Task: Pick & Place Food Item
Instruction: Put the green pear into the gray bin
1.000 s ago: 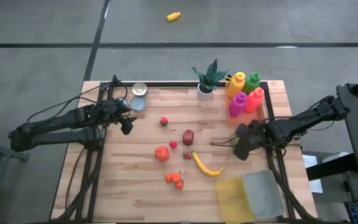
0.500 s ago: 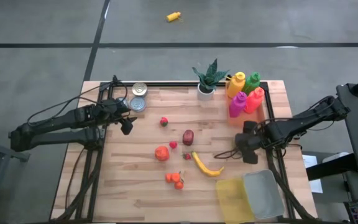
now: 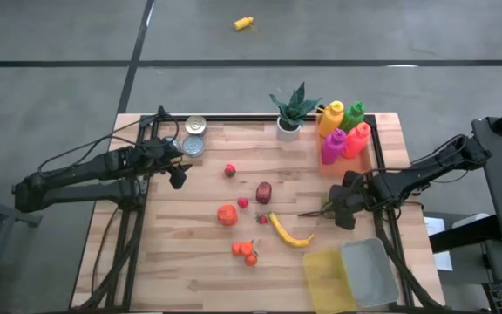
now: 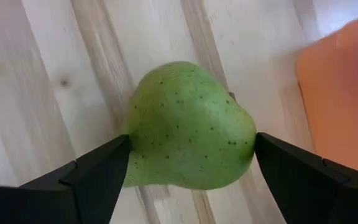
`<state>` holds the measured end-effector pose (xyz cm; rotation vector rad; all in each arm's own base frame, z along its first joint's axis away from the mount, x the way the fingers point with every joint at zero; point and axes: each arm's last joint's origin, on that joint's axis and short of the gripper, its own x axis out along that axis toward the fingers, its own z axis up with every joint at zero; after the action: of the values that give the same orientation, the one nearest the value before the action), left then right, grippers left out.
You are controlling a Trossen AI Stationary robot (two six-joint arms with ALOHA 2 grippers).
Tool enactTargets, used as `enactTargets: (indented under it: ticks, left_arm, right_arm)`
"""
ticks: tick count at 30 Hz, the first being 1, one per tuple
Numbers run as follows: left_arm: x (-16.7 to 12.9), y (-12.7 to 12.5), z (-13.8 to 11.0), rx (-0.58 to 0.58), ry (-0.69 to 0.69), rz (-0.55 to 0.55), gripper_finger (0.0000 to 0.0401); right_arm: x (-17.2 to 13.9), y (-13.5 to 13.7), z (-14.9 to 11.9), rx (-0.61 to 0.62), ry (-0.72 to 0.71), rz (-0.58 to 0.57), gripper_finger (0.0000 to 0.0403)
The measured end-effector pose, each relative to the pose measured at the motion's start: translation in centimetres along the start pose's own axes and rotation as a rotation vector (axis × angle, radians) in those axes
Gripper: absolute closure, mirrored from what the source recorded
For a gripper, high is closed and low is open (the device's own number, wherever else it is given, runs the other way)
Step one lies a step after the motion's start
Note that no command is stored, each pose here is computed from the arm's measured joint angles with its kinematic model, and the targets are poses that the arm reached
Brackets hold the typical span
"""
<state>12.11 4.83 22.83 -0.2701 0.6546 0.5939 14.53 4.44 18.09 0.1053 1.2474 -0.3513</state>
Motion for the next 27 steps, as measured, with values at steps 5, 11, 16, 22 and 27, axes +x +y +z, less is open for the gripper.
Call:
enactTargets:
  ticks: [5,11,16,22,27]
  left_arm:
    - [-0.01,0.01,0.0,-0.001,-0.001,0.0,0.0126]
    - [0.0,0.0,0.0,0.0,0.0,0.0,0.0126]
    - [-0.01,0.01,0.0,0.0,0.0,0.0,0.0126]
    - [0.0,0.0,0.0,0.0,0.0,0.0,0.0126]
    - [-0.01,0.0,0.0,0.0,0.0,0.0,0.0126]
  right_arm:
    - [0.67,0.14,-0.08,0.011,-0.038,0.011,0.0066]
    - [0.65,0.21,0.04,0.014,-0.048,0.014,0.0067]
    - [0.6,0.25,0.1,0.021,-0.047,0.024,0.0076]
    - [0.55,0.37,0.24,0.028,-0.057,0.038,0.0129]
    - [0.55,0.41,0.28,0.03,-0.06,0.044,0.0149]
